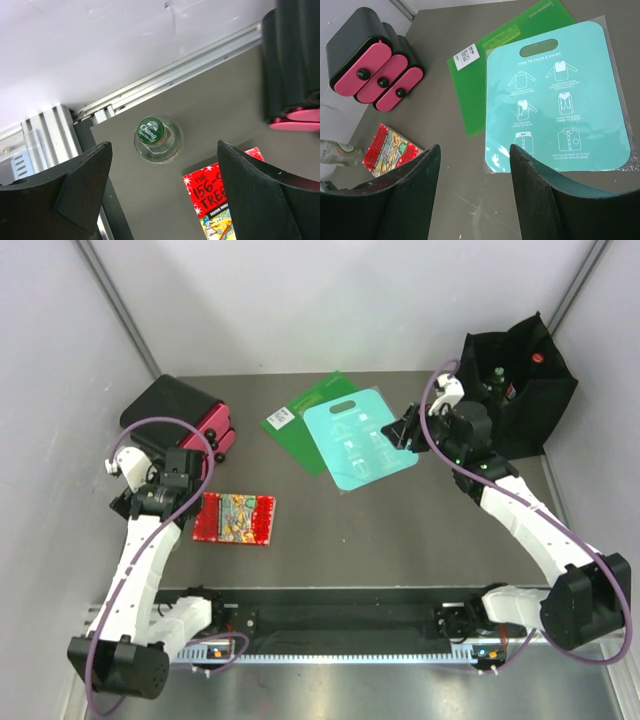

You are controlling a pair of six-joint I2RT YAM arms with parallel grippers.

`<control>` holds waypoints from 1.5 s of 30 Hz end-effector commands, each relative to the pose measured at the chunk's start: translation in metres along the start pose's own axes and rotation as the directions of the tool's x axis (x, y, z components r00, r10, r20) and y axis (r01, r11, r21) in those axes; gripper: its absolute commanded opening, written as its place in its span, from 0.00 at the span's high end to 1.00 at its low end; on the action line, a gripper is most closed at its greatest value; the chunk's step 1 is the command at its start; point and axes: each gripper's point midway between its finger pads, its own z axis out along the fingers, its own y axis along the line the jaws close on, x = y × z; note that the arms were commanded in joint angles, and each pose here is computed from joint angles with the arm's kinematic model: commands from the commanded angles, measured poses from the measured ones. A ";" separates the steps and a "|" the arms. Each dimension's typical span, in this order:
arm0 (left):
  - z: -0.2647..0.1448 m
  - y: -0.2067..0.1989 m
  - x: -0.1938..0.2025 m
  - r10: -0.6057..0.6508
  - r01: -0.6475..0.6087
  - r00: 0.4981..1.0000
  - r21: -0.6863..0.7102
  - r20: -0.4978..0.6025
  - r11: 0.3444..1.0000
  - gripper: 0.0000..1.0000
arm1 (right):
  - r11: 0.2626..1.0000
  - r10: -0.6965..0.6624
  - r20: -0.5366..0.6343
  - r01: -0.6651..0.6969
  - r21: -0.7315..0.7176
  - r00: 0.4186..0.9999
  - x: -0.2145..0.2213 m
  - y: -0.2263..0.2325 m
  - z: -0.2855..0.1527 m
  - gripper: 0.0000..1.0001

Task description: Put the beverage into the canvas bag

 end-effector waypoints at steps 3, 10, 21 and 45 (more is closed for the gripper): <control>0.026 0.000 0.021 -0.026 0.021 0.998 -0.092 -0.051 0.996 0.11 | 0.995 -0.069 0.096 0.075 -0.059 0.993 -0.022 0.020 -0.014 0.41; 0.050 0.011 0.049 -0.105 0.080 0.988 -0.211 -0.109 0.974 0.08 | 0.992 -0.084 0.126 0.095 -0.080 0.988 -0.027 0.025 -0.020 0.41; 0.079 0.024 0.080 -0.122 0.079 0.988 -0.362 -0.098 0.929 0.08 | 0.989 -0.097 0.134 0.111 -0.100 0.986 -0.027 0.030 -0.027 0.41; 0.069 0.031 0.058 -0.139 0.126 0.990 -0.435 0.002 0.892 1.00 | 0.989 -0.064 0.091 0.076 -0.127 0.994 -0.020 0.036 -0.029 0.41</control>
